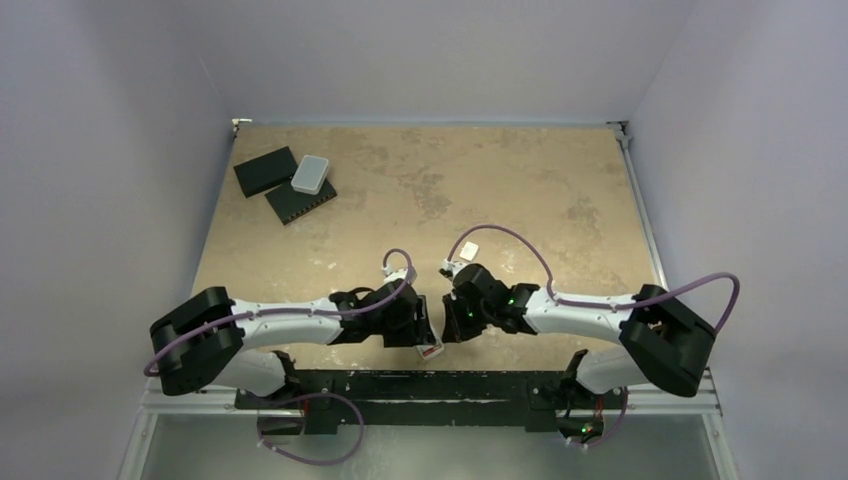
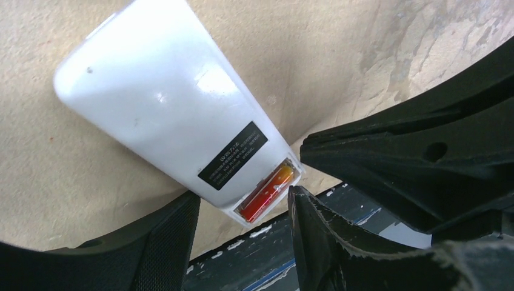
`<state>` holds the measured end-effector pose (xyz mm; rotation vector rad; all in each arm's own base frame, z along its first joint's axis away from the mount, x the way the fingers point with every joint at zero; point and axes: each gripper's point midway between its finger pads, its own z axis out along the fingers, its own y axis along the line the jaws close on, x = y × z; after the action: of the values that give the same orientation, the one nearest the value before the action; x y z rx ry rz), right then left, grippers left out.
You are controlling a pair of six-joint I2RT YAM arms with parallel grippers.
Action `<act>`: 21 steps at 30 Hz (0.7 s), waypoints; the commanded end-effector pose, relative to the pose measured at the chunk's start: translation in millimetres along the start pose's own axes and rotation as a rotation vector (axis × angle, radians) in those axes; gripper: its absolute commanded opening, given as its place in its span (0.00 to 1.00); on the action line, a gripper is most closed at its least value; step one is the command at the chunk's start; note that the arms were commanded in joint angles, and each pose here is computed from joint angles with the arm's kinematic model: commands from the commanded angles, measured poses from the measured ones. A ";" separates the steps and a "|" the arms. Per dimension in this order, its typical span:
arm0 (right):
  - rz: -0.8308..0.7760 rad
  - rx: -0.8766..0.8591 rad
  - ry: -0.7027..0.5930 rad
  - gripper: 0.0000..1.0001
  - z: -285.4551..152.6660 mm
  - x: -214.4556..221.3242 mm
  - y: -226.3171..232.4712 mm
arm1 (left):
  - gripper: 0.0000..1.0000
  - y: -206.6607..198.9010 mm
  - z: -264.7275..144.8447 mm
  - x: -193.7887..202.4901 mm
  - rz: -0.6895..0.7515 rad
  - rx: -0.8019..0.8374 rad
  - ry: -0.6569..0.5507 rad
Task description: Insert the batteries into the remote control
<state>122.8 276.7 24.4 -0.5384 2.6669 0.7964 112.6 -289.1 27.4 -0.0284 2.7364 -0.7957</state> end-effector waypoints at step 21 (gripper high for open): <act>0.045 0.121 -0.154 0.10 -40.2 -25.6 -9.5 | 0.50 -17.9 10.0 -33.2 0.200 -0.014 -0.051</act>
<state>125.8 253.7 35.5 -0.4309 2.6363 0.7094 135.5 -304.8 26.1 0.1837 2.6916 -0.7283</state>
